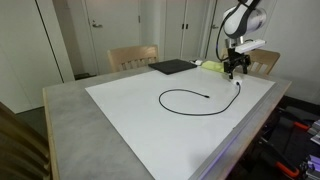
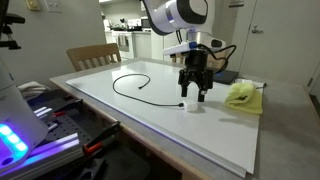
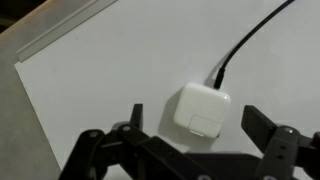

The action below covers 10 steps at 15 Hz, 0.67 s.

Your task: Put the cable in a circle

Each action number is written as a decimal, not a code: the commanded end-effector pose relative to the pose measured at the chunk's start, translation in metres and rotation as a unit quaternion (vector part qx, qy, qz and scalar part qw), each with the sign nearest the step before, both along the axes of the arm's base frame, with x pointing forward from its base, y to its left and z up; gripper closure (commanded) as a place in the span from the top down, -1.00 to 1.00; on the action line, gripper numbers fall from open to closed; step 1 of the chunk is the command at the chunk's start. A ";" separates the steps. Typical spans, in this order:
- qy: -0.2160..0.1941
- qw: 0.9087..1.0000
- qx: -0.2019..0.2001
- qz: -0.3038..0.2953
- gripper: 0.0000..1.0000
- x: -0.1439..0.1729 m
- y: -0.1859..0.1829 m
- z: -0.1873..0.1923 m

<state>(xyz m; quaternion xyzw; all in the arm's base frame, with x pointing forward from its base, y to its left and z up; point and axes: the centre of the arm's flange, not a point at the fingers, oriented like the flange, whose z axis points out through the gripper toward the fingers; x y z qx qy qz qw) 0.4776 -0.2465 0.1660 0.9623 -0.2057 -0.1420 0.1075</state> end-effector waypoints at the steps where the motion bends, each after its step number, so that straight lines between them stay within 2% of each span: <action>1: -0.016 1.000 0.014 -0.017 1.00 -0.027 -0.004 0.004; 4: -0.056 0.996 0.037 -0.052 1.00 -0.035 -0.006 0.003; 7: -0.101 0.988 0.069 -0.094 1.00 -0.040 -0.008 0.002; 10: -0.128 0.983 0.085 -0.102 1.00 -0.044 -0.009 0.001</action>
